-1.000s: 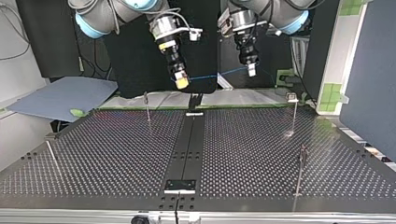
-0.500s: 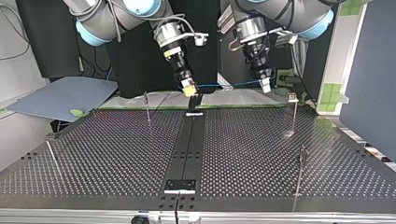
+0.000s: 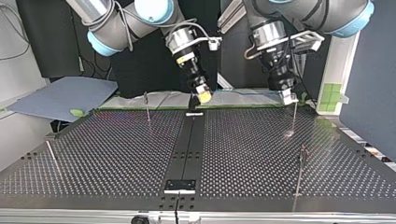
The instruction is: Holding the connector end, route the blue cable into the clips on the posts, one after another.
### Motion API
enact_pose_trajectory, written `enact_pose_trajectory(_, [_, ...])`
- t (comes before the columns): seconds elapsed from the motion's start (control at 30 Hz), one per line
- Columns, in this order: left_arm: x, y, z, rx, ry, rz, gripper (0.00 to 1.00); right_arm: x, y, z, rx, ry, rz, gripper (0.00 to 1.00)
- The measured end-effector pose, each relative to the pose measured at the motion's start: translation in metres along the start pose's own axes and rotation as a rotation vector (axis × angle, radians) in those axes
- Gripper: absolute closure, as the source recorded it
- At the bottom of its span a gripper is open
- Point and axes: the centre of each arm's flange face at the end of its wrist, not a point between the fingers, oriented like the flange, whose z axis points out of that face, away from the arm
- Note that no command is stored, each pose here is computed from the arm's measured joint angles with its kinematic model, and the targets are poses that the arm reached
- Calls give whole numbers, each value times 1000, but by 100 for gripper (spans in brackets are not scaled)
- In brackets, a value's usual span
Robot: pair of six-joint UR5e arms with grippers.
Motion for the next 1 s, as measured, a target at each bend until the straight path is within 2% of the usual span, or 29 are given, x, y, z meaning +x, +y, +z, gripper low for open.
enact_pose_trajectory(0.2, [19,12,16,-6,59,64,100,22,-10,8,12,1,0,100])
enact_pose_trajectory(0.33, [23,19,29,-7,70,79,100,36,-16,13,20,1,0,100])
enact_pose_trajectory(0.47, [17,25,45,-5,57,76,100,50,-19,19,23,14,4,100])
enact_pose_trajectory(0.6, [7,27,61,-2,42,66,100,66,-19,28,20,46,13,100])
enact_pose_trajectory(0.8, [-14,32,84,1,28,67,100,81,-14,45,20,82,34,100])
enact_pose_trajectory(1.0, [-43,37,108,7,-18,58,100,105,-9,59,17,128,52,100])
